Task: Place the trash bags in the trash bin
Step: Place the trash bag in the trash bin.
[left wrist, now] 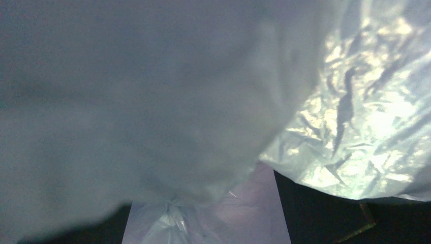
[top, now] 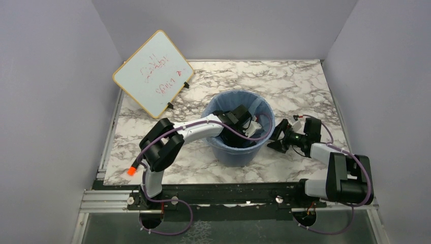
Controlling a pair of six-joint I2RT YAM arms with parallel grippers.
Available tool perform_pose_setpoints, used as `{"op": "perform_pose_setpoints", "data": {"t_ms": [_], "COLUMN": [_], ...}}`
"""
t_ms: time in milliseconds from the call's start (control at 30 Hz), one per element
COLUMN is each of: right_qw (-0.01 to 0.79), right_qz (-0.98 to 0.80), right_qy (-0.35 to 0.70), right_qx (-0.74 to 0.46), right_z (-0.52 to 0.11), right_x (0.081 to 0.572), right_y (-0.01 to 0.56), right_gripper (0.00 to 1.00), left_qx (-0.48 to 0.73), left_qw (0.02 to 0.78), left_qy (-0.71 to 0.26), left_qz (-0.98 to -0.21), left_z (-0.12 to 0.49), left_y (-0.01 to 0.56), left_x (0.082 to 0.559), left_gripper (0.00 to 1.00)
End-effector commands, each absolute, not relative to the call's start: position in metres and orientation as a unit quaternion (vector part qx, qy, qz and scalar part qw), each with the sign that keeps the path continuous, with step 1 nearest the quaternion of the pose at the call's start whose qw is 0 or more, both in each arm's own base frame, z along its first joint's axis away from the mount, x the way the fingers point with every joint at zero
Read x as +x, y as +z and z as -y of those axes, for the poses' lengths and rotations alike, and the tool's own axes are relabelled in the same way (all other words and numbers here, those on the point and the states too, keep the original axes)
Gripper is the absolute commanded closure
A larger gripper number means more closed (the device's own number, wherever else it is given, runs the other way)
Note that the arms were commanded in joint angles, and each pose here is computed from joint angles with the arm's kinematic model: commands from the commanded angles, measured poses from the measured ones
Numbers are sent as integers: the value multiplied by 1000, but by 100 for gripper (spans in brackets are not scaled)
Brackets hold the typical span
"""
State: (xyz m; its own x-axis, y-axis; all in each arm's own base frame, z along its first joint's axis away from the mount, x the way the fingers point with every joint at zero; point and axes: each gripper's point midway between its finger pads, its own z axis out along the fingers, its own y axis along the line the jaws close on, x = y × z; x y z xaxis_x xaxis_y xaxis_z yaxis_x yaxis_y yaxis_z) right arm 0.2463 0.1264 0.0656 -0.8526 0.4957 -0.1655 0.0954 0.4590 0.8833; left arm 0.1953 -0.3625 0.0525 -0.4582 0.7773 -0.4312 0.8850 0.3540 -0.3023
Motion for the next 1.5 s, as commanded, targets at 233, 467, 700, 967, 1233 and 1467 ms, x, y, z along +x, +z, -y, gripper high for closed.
{"op": "perform_pose_setpoints", "data": {"t_ms": [233,467,700,967,1233,1467], "right_qw": [246,221,232,247,356,424], "right_qz": [-830,-829,-828,-836,-847,-840], "right_qy": [470,483,478,459,331,278], "right_qx": [174,175,179,172,216,193], "right_z": [-120,-124,-123,-117,-74,-56], "right_x": [258,251,255,262,283,291], "right_y": [86,74,77,87,110,157], "right_gripper": [11,11,11,11,7,6], "left_qx": [504,499,492,469,370,306], "left_qw": [151,219,234,326,466,531], "left_qy": [-259,-250,-257,-279,-221,-219], "left_qz": [-810,-800,-798,-772,-772,-759], "left_z": [371,375,371,375,342,309], "left_y": [82,125,143,212,285,327], "left_x": [206,224,222,232,267,268], "left_gripper": [1,1,1,1,1,1]}}
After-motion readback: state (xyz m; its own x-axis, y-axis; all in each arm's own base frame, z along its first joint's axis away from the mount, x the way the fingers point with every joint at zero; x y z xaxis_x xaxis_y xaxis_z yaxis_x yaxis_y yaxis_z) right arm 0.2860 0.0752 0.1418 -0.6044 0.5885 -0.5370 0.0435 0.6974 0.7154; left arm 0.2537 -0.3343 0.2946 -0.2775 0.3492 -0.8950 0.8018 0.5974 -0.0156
